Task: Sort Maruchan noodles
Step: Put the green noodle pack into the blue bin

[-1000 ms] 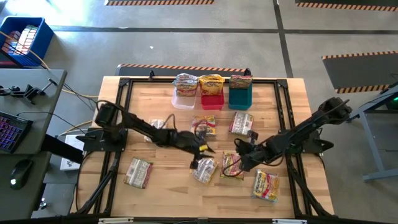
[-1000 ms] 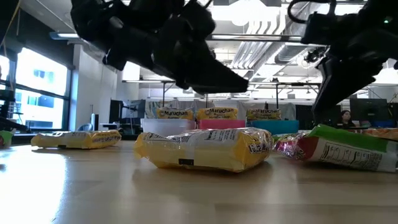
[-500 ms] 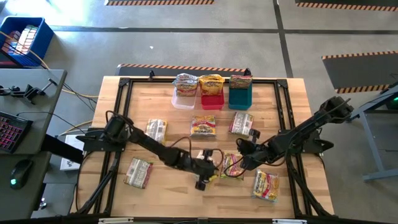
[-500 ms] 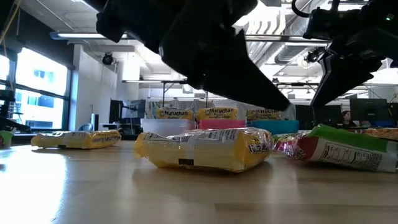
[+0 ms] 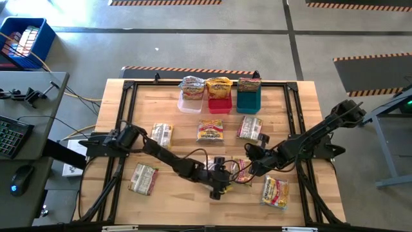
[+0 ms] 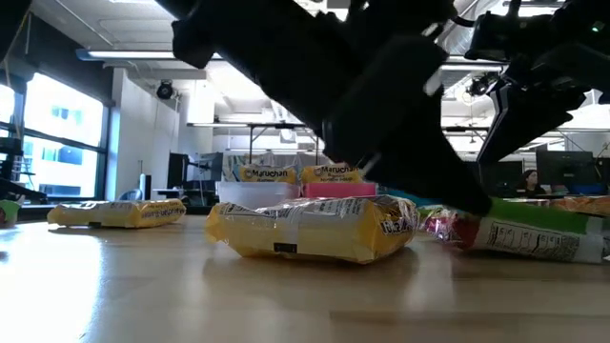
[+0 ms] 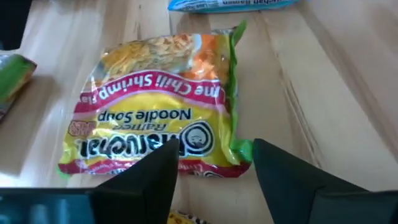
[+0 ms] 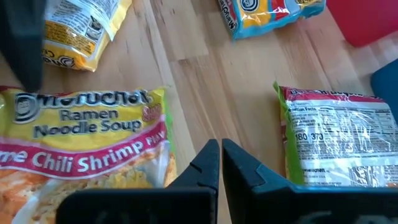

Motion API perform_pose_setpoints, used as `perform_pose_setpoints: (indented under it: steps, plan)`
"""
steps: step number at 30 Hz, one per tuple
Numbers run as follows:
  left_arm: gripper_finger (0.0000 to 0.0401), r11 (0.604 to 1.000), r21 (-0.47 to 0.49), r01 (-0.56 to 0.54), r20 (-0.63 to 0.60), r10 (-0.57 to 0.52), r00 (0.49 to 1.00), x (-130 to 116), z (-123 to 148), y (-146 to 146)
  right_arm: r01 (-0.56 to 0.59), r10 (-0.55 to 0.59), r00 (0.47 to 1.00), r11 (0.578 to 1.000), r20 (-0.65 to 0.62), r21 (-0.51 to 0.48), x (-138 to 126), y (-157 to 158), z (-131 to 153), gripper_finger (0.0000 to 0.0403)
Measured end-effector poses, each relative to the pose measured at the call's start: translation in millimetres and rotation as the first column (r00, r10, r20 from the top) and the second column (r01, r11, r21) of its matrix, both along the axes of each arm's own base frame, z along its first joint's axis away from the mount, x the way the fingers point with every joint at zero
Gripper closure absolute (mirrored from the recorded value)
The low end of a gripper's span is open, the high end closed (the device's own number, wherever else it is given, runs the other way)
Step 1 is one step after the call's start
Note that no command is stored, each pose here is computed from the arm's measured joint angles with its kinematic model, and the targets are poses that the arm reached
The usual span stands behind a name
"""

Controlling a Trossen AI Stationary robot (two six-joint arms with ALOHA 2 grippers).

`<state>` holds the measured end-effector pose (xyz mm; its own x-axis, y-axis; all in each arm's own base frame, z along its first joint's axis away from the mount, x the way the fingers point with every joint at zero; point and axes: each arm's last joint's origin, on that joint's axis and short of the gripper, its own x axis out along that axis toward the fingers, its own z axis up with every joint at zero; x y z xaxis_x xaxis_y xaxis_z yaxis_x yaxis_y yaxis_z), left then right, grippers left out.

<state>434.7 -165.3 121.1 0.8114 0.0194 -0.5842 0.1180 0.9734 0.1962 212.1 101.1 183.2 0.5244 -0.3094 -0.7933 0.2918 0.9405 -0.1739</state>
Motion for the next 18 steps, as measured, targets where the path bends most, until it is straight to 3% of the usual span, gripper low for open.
perform_pose_setpoints:
  steps: [5, 10, 18]
  plan:
    - [0.0190, 1.000, 0.010, 0.022, -0.002, -0.022, 1.000, 4.1, -4.8, -1.9, 0.000, 0.000, 1.000, 1.000, 0.006, 0.003, 0.6, 0.2, 0.2, 0.0403]
    - [0.0205, 1.000, 0.011, 0.003, -0.005, -0.003, 1.000, 5.5, -5.0, 1.9, -0.002, 0.002, 1.000, 1.000, 0.014, 0.006, 1.4, 0.5, 0.5, 0.0403]
    - [0.0315, 1.000, 0.010, 0.030, -0.031, -0.029, 0.999, 9.7, -6.3, 15.5, -0.037, 0.037, 0.999, 0.999, 0.020, -0.001, 3.2, 1.6, 1.3, 0.0403]
